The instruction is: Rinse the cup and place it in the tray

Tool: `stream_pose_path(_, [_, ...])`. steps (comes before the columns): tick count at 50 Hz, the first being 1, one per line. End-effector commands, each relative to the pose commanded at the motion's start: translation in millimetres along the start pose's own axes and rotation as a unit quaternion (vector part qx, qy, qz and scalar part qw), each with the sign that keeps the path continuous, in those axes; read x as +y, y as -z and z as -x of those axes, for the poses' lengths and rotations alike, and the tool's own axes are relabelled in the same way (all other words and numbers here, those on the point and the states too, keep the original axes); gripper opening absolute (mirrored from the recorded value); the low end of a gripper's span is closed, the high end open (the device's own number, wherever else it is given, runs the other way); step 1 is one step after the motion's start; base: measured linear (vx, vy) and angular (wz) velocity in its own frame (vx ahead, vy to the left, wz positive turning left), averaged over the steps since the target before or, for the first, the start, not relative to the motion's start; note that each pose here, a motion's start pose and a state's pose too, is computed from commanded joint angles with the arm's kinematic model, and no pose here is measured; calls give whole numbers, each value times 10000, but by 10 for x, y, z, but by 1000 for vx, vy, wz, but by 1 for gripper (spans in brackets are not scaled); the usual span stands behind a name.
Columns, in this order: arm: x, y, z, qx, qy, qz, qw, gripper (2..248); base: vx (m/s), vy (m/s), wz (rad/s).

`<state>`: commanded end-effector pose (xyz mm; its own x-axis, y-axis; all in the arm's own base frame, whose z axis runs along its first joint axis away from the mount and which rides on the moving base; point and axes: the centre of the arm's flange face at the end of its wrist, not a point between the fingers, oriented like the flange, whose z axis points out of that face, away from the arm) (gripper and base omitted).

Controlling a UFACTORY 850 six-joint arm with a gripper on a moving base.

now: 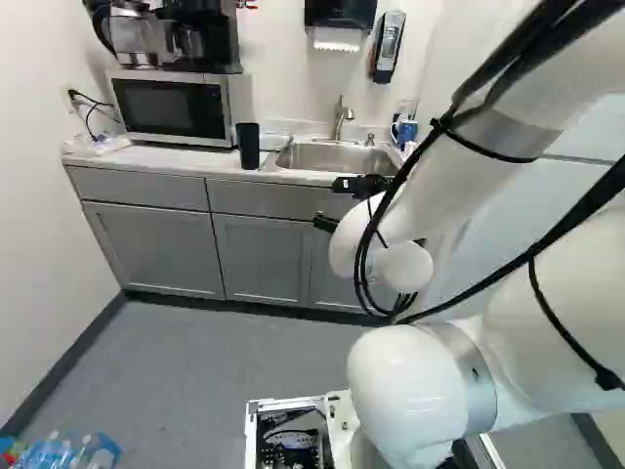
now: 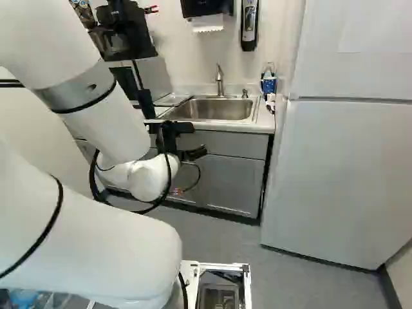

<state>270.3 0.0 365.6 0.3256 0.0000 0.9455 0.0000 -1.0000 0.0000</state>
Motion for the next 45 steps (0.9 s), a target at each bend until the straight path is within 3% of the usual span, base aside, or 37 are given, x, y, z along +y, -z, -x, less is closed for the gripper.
stream_pose_path(31, [0,-9,-7,0,0,0,10000,247,0,0,0])
stream_pose_path(45, [0,-76,-147,144,0,0,9999,247,0,0,0])
